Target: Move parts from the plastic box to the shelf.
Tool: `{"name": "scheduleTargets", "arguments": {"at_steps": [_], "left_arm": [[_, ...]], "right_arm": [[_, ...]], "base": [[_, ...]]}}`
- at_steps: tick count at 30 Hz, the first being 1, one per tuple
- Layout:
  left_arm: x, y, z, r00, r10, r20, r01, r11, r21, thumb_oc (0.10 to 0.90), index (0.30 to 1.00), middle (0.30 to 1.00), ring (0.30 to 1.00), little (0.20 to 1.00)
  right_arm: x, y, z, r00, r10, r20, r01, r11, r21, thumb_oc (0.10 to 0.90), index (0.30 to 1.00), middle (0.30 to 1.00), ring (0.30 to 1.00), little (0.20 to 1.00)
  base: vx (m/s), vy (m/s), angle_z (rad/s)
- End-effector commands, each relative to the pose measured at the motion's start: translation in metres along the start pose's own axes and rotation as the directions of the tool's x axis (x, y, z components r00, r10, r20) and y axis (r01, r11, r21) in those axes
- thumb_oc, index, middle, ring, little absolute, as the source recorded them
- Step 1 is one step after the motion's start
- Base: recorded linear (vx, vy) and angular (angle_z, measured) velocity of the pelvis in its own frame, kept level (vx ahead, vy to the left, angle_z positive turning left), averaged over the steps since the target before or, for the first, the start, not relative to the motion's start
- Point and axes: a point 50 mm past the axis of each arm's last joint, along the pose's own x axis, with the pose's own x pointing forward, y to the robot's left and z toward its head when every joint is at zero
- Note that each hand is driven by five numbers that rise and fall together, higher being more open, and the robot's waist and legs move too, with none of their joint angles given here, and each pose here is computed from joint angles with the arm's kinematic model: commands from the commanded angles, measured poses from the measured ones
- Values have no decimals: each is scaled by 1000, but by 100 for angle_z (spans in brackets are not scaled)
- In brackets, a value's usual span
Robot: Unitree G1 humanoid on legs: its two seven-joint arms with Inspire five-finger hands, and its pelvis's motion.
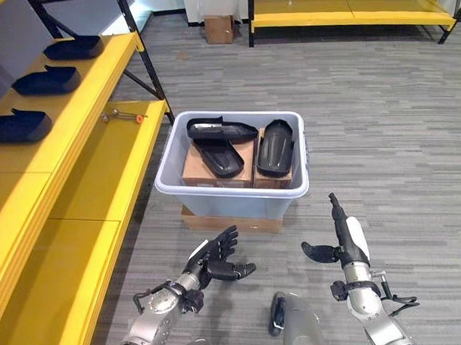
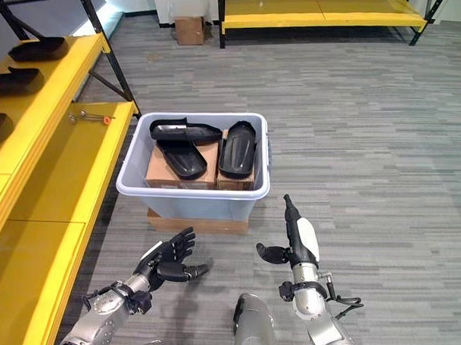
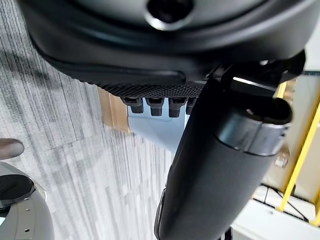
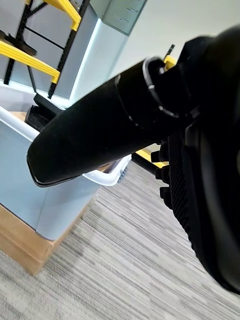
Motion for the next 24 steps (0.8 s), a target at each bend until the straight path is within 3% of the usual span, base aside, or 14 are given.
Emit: {"name": "scheduleTargets", "arguments": {"at_steps": [1,4,6,9,12,13,14,18,24], "left_arm": [[-1,3,21,989,33,145,-34,999,0,900,1000,1000,1000,1000],[-4,10,22,980,102,173,-105,994,11,900,1000,1000,1000,1000],[-9,18,34,939,183,290,-195,981,15,900,1000,1000,1000,1000],[-28,35,71,802,301,515,-340,940,-20,900,1000,1000,1000,1000],[-47,42,105,671,333,662,-437,900,-9,900,1000,1000,1000,1000],[-59,42,122,596,309,741,-541,837,86,900,1000,1000,1000,1000],[-60,42,123,591,307,746,-547,833,91,900,1000,1000,1000,1000],[-91,52,150,414,304,858,-651,758,46,900,1000,1000,1000,1000],[-103,48,167,382,211,900,-641,762,94,900,1000,1000,1000,1000]], "right_arm": [[11,-7,40,974,-52,222,36,997,73,900,1000,1000,1000,1000],[10,-12,38,973,-82,214,69,995,69,900,1000,1000,1000,1000],[8,-23,36,950,-219,224,210,976,64,900,1000,1000,1000,1000],[8,-37,47,877,-380,295,361,925,117,900,1000,1000,1000,1000],[3,-46,56,815,-472,336,459,880,124,900,1000,1000,1000,1000],[-2,-51,57,770,-531,353,525,843,122,900,1000,1000,1000,1000],[-3,-52,57,768,-534,353,528,840,121,900,1000,1000,1000,1000],[-15,-58,49,756,-563,335,557,821,123,900,1000,1000,1000,1000],[-19,-58,41,782,-553,287,555,828,81,900,1000,1000,1000,1000]], "base": [[192,-170,15],[168,-213,19],[221,-188,7],[185,34,-1],[289,258,-14],[252,253,-9],[374,328,-8],[409,340,-38],[373,273,-31]]}}
